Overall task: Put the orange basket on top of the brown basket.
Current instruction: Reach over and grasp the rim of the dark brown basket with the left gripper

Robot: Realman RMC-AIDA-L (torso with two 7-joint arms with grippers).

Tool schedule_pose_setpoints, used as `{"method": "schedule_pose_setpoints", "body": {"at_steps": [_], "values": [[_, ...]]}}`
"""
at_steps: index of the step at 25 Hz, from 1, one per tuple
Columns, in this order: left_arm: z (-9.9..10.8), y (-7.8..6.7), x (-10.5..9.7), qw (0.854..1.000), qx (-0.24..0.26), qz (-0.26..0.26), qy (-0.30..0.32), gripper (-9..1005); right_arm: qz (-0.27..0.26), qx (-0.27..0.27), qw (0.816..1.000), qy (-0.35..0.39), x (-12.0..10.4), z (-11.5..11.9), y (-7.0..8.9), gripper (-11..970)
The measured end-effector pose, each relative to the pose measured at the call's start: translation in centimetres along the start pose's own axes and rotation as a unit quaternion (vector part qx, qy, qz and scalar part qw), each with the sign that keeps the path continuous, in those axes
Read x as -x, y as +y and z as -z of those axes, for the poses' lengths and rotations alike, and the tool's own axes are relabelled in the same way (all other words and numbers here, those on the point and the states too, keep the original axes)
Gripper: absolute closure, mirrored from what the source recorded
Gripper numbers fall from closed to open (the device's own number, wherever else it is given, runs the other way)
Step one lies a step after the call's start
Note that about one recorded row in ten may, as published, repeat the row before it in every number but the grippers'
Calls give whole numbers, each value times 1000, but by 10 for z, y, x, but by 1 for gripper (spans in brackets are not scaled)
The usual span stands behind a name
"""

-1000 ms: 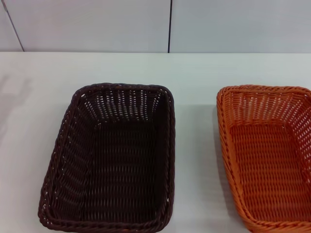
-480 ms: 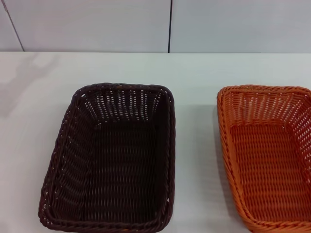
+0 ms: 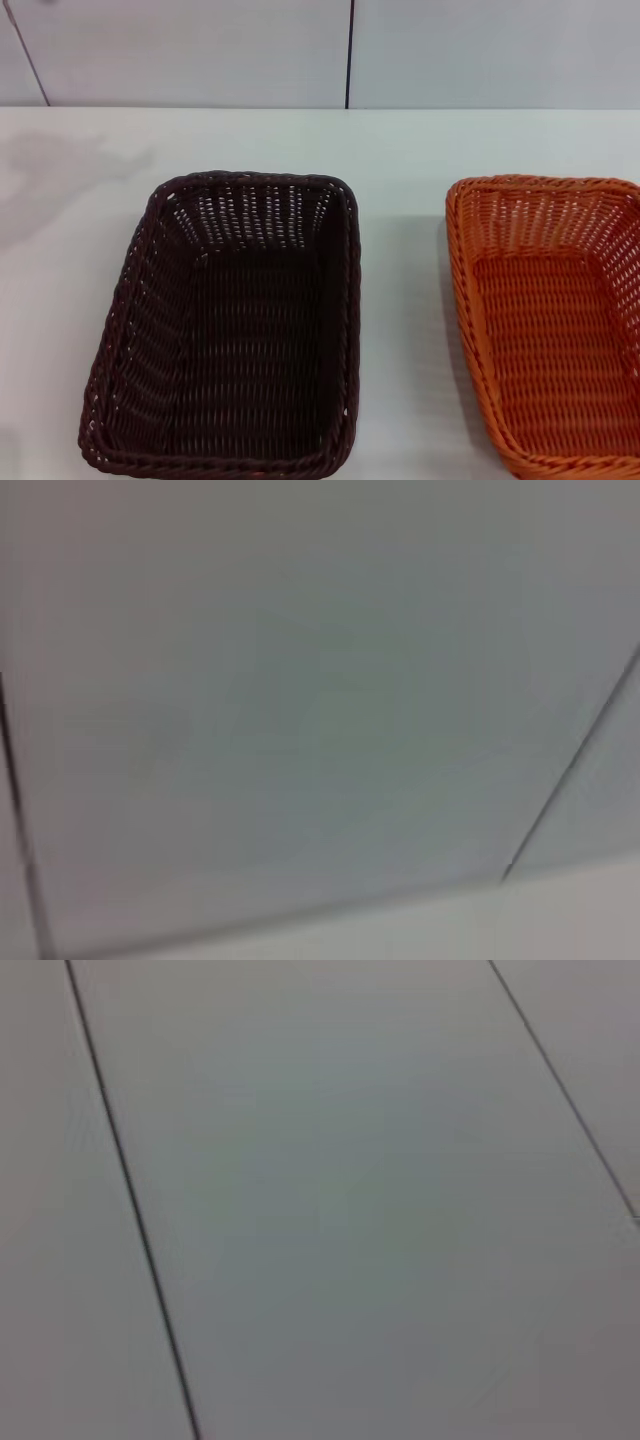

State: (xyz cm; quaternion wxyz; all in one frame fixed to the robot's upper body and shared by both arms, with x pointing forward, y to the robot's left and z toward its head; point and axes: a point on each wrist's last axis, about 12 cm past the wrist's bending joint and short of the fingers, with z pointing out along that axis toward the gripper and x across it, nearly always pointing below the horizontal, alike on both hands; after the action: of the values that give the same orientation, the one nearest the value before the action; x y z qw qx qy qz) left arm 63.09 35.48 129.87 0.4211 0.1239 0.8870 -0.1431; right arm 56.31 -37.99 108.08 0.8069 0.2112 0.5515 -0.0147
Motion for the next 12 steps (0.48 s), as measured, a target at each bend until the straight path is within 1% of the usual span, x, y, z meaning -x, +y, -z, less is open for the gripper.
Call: {"method": "schedule_pose_setpoints", "body": {"at_steps": [2,4,7,12], "values": [[3,-13,-1,999,27,-14,44,156,0,-13,1000,5,-1,0,-5,400],[3,-26,-6,996,43,-24,77,156,-2,-27,1000,10,-1,0,-9,400],[-2,-43,-19,990,57,-31,129,157,-2,-38,999,20,-3,0,-12,400],[-13,-57,-36,985,42,-20,166,157,1,-41,999,24,-3,-1,-15,400]]}}
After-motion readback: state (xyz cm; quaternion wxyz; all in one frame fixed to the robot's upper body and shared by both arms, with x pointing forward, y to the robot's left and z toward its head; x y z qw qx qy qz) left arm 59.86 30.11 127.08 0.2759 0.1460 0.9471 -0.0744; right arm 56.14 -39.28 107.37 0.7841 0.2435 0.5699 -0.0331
